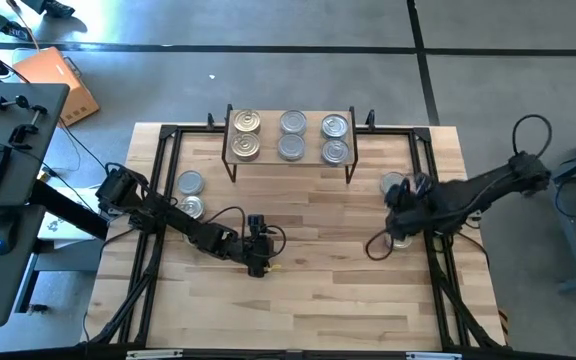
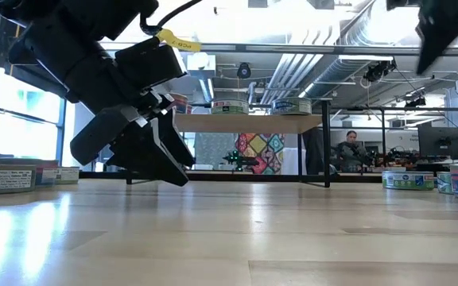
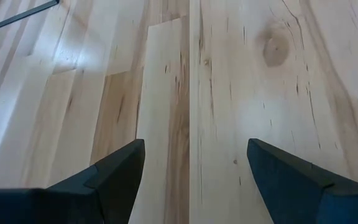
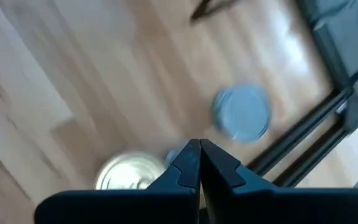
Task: Stack canned seafood by type on shelf
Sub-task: Stack the left green and white tuna can on top of the green and white tuna can on the shelf
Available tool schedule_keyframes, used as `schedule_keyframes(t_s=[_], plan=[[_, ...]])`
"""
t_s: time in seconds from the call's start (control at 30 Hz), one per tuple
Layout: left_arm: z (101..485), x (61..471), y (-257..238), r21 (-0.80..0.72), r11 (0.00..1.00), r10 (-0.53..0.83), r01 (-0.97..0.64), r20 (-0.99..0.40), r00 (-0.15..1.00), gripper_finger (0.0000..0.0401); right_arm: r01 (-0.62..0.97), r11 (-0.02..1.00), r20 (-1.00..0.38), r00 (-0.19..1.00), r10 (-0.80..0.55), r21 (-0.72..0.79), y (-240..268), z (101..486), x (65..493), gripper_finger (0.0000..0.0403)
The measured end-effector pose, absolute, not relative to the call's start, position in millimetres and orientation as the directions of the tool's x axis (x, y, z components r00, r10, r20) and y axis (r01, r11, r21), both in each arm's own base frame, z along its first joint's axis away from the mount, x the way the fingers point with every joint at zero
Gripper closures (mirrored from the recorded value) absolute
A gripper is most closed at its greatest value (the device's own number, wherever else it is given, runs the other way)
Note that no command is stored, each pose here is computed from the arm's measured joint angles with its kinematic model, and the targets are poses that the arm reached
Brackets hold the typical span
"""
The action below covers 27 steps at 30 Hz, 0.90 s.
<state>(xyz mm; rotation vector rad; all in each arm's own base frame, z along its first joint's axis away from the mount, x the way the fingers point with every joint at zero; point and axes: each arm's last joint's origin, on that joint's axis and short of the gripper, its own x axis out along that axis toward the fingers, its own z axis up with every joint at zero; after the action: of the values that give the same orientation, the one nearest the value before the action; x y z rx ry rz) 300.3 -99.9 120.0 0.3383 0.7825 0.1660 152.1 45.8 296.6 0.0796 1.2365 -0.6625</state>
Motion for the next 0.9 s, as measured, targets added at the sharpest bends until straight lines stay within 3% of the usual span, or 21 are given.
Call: schedule_keyframes(t_s=[0.17, 0.27, 0.43, 0.6, 0.7, 0.9], plan=[[121.3, 301.7, -100.4, 0.351, 0.936, 0.266, -0.028, -0.650, 0.712, 0.0123, 0.498, 0.849, -0.957, 0.114, -0.267, -0.177, 59.0, 245.3, 151.1, 0.0403], [122.3, 302.7, -100.8, 0.345, 0.938, 0.262, -0.034, -0.641, 0.722, 0.0123, 0.482, 0.876, -0.977, 0.171, -0.125, -0.028, 68.7, 217.6, 156.3, 0.0403], [124.5, 305.0, -101.7, 0.332, 0.942, 0.253, -0.045, -0.619, 0.743, 0.0123, 0.429, 0.870, -0.903, 0.428, 0.042, 0.243, 81.5, 180.3, 172.4, 0.0403], [124.7, 305.2, -101.8, 0.323, 0.945, 0.252, -0.052, -0.618, 0.745, 0.0123, 0.292, 0.843, -0.693, 0.710, 0.126, 0.452, 88.3, 152.0, 189.1, 0.0403], [126.2, 306.3, -104.2, 0.298, 0.953, 0.225, -0.047, -0.598, 0.769, 0.0123, 0.248, 0.860, -0.612, 0.786, 0.091, 0.446, 91.1, 142.7, 198.8, 0.0403], [118.0, 289.6, -113.5, 0.233, 0.972, 0.122, -0.011, -0.469, 0.875, 0.0124, 0.221, 0.930, -0.551, 0.834, -0.024, 0.294, 104.0, 132.2, 232.5, 0.0403]])
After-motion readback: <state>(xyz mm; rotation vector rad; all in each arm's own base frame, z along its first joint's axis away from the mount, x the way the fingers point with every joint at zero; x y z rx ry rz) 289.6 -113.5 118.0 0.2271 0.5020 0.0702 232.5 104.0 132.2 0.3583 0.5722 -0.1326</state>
